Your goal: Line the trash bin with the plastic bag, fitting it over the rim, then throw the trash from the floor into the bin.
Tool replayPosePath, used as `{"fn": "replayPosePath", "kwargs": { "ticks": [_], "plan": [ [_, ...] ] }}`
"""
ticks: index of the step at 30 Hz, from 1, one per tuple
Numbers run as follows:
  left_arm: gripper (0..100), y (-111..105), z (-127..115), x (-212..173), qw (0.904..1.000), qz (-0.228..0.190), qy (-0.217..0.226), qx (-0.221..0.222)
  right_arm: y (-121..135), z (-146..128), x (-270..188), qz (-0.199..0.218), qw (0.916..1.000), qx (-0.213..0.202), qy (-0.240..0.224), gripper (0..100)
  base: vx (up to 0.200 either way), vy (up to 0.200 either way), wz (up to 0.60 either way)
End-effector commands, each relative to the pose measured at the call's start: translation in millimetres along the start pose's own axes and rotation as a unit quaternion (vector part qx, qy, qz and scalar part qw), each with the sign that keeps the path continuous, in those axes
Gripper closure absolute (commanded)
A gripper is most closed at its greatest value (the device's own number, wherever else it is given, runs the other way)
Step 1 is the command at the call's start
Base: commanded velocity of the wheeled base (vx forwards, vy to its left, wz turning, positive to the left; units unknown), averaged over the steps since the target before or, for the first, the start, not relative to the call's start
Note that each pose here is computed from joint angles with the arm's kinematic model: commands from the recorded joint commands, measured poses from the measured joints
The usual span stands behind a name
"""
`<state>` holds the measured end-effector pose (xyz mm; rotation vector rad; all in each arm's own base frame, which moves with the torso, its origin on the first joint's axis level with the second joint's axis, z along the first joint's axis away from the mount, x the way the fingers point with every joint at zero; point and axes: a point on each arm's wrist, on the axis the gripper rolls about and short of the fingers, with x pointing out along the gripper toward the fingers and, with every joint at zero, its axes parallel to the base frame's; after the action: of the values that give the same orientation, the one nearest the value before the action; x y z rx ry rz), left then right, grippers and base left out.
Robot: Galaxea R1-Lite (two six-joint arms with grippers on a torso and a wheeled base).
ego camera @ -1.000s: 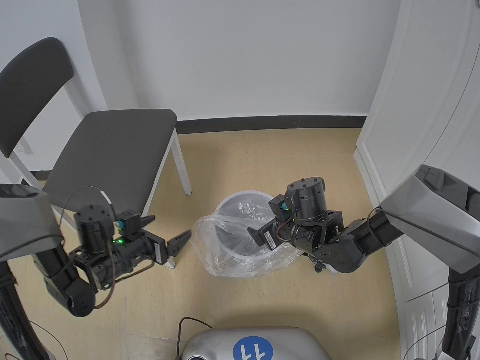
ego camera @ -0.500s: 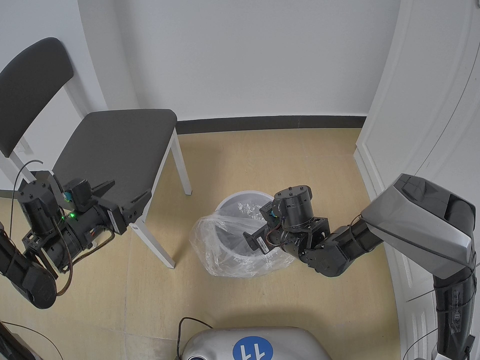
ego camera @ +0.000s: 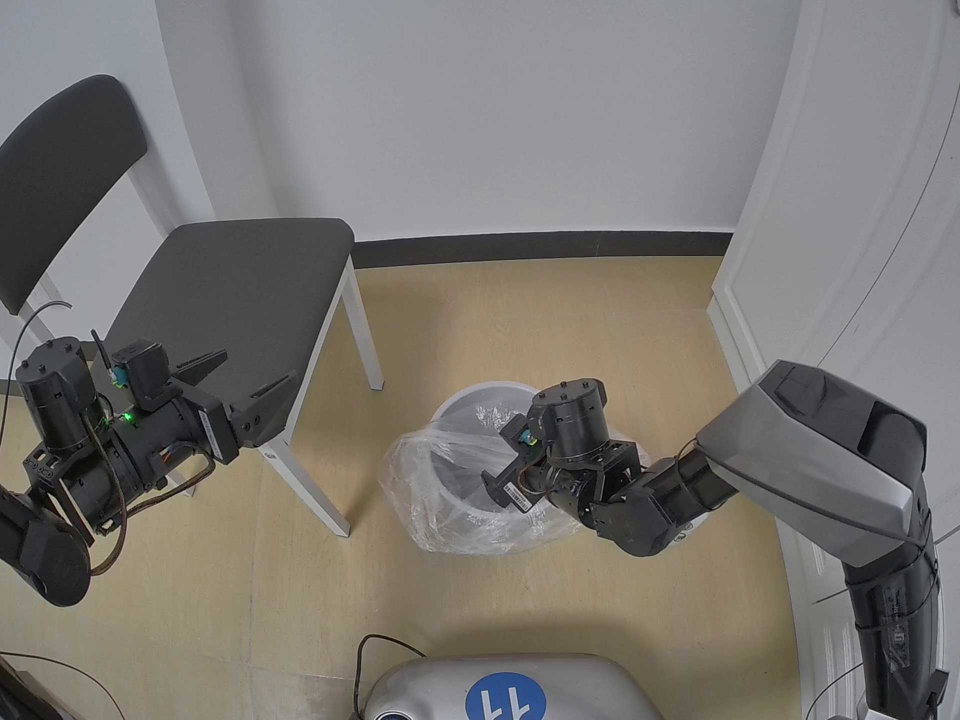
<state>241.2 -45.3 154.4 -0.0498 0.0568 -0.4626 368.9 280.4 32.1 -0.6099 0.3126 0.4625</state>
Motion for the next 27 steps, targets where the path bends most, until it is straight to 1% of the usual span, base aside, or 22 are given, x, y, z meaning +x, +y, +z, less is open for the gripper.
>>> {"fn": "replayPosePath", "kwargs": {
  "ticks": [1,6,9,12,19,23,24,27],
  "plan": [
    [0,17,-9,-1,0.9997,0.014,0.016,-0.008,12,-5,15,0.004,0.9996,-0.029,0.001,0,0.0,0.0,0.0],
    [0,28,-5,2,0.9997,0.021,0.008,-0.007,20,-5,33,0.001,0.9992,-0.04,-0.008,0,0.0,0.0,0.0],
    [0,30,-1,2,0.9997,0.023,0.0,-0.004,23,-9,43,0.003,0.9987,-0.05,-0.001,0,0.0,0.0,0.0],
    [0,35,3,-1,0.9993,0.036,-0.009,-0.001,24,-14,52,0.002,0.9987,-0.051,0.007,0,0.0,0.0,0.0],
    [0,36,10,-6,0.9989,0.041,-0.022,0.005,27,-27,61,0.0,0.9984,-0.052,0.02,0,0.0,0.0,0.0],
    [0,35,11,-7,0.999,0.037,-0.024,0.007,23,-31,71,-0.021,0.9984,-0.047,0.024,0,0.0,0.0,0.0],
    [0,35,11,-7,0.9991,0.034,-0.025,0.007,23,-30,75,-0.025,0.9987,-0.042,0.019,100,0.0,0.0,0.0],
    [0,35,13,-8,0.9991,0.03,-0.027,0.008,21,-28,82,-0.033,0.9991,-0.023,0.009,100,0.0,0.0,0.0]
  ]
}}
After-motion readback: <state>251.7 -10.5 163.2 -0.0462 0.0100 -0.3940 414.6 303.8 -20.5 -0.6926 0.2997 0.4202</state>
